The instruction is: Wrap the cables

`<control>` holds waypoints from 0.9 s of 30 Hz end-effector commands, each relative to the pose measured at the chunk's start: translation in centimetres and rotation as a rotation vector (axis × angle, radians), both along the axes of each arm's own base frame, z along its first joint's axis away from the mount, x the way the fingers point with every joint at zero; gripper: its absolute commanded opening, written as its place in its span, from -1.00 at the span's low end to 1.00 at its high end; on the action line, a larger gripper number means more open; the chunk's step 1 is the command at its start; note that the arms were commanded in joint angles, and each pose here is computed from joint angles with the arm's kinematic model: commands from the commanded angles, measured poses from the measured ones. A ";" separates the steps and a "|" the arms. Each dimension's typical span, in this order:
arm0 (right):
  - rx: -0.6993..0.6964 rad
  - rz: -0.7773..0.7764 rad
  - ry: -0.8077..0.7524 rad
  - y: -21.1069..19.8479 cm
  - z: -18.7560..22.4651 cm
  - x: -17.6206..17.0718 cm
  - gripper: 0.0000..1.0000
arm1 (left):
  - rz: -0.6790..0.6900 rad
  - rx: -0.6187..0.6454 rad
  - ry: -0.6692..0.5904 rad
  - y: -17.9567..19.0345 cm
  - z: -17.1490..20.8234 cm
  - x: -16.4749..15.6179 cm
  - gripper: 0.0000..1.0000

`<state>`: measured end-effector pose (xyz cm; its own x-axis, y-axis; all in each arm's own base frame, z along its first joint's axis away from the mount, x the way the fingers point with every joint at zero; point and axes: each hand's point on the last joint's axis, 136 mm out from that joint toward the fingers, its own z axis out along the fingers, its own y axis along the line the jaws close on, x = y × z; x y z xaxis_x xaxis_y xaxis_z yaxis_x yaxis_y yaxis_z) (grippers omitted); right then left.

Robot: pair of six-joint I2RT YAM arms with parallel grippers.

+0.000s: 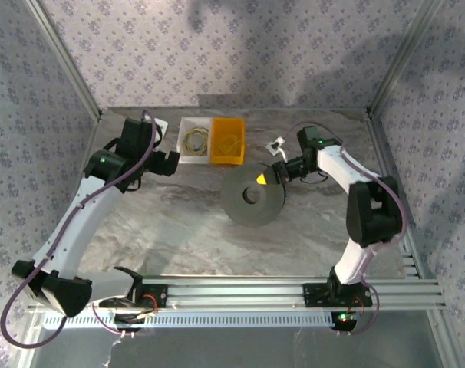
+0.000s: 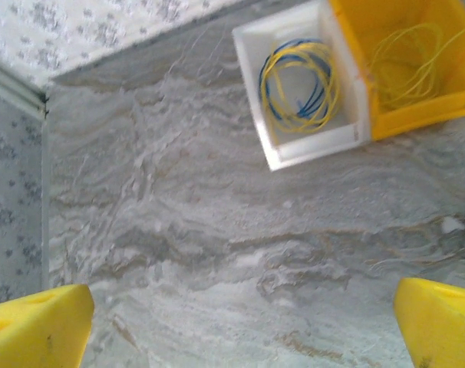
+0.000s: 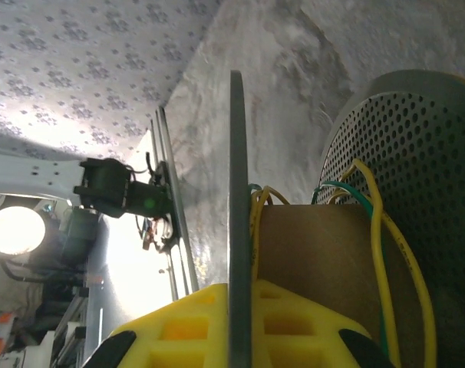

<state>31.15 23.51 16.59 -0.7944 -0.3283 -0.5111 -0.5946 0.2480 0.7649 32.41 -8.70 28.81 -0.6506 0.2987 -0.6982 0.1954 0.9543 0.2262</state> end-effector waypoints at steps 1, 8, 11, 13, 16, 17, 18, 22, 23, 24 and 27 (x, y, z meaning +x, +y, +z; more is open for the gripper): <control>0.034 0.058 -0.007 2.0 0.6 -0.1 -1.00 | 0.096 -0.011 -0.054 1.9 0.2 -0.1 0.99; -0.123 -0.026 0.062 4.4 -6.0 3.3 -1.00 | 0.126 -0.040 -0.019 2.5 -2.3 -0.9 0.99; -0.254 -0.110 0.064 3.6 -8.8 5.2 -1.00 | 0.138 -0.050 -0.012 2.7 -2.9 -0.8 0.99; -0.342 -0.170 0.058 2.4 -10.4 6.3 -1.00 | 0.145 -0.055 -0.014 2.7 -3.3 -0.7 0.99; -0.403 -0.211 0.035 1.4 -11.3 7.1 -1.00 | 0.161 -0.061 -0.012 3.0 -3.9 -0.7 1.00; -0.411 -0.213 0.025 1.3 -11.3 7.2 -0.90 | 0.164 -0.069 -0.012 3.0 -4.1 -0.7 0.99; -0.408 -0.208 0.017 1.3 -11.3 7.2 -0.76 | 0.164 -0.084 -0.010 3.0 -4.4 -0.7 0.99; -0.404 -0.174 -0.011 1.9 -10.6 6.8 -0.37 | 0.172 -0.108 -0.015 3.1 -4.3 -0.3 0.99; -0.403 -0.173 -0.017 2.0 -10.5 6.9 -0.35 | 0.172 -0.112 -0.016 3.1 -4.3 -0.2 0.99; -0.401 -0.174 -0.020 2.1 -10.3 7.0 -0.30 | 0.171 -0.115 -0.020 3.1 -4.0 -0.1 1.00; -0.409 -0.186 -0.045 1.9 -9.4 7.4 -0.15 | 0.168 -0.116 -0.031 3.1 -3.5 0.1 0.99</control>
